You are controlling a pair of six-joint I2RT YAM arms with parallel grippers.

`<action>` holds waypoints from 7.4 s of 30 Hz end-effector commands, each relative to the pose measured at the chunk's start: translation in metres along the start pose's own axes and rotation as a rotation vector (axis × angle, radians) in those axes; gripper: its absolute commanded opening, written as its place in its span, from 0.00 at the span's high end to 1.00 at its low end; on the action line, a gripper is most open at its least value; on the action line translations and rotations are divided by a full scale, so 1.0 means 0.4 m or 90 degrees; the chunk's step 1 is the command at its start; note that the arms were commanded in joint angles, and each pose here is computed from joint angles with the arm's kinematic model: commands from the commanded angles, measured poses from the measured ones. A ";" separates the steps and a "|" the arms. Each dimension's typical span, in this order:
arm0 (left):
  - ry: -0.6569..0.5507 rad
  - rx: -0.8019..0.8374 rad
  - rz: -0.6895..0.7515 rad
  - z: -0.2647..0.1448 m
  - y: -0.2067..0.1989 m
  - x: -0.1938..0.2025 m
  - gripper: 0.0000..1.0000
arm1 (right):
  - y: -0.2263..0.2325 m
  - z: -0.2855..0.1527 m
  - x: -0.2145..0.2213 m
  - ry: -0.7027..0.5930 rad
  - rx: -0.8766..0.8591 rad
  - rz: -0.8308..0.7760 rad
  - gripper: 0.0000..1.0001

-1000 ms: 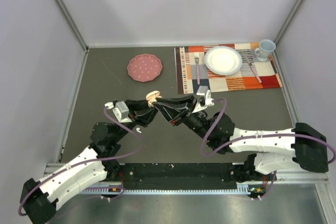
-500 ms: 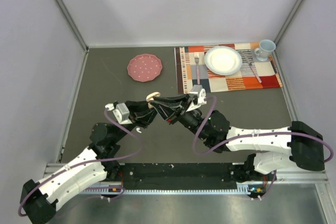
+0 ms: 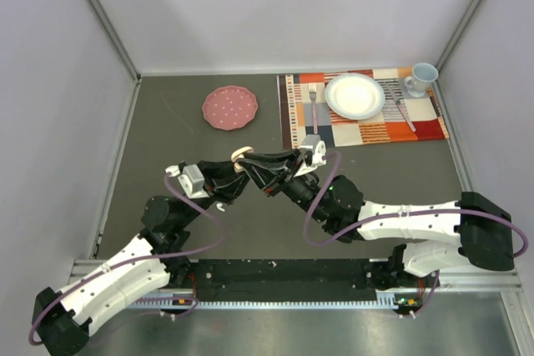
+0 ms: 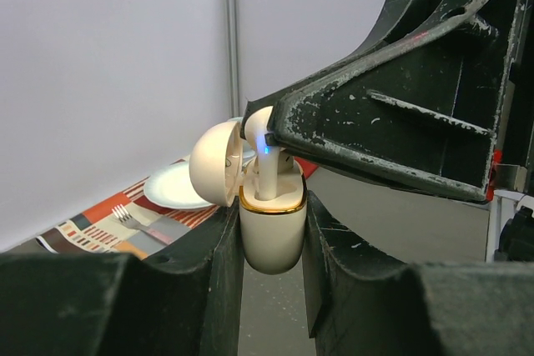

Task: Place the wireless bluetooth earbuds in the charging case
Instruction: Insert the left earbud into the left side groove of the charging case, then close the charging case with the earbuds, then place the charging case with the earbuds at the center of the board.

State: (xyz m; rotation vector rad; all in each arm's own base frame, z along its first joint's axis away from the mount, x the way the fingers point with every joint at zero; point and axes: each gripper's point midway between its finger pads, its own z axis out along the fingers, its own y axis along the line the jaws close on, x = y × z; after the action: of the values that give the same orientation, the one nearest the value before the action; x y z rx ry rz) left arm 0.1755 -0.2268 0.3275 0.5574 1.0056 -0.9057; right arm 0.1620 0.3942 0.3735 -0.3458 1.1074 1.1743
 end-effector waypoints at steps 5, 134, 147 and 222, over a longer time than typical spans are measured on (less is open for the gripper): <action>-0.057 0.001 0.016 0.007 -0.004 -0.069 1.00 | 0.019 0.001 0.014 0.023 -0.006 -0.019 1.00; 0.377 -0.112 -0.390 0.081 0.002 0.313 1.00 | -0.420 -0.365 -0.033 0.234 0.560 0.037 0.29; 0.390 -0.111 -0.613 0.191 0.002 0.466 1.00 | -0.446 -0.446 -0.080 0.183 0.607 0.042 0.28; 0.668 -0.646 -0.198 -0.318 0.264 0.449 0.14 | -0.451 -0.453 -0.039 0.230 0.596 0.036 0.26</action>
State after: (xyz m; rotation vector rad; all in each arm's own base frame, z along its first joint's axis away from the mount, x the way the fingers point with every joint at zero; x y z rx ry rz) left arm 0.2484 -0.2475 0.1112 -0.0840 2.3121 -0.8182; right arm 0.2230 0.1770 0.2382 0.2233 1.8685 0.5098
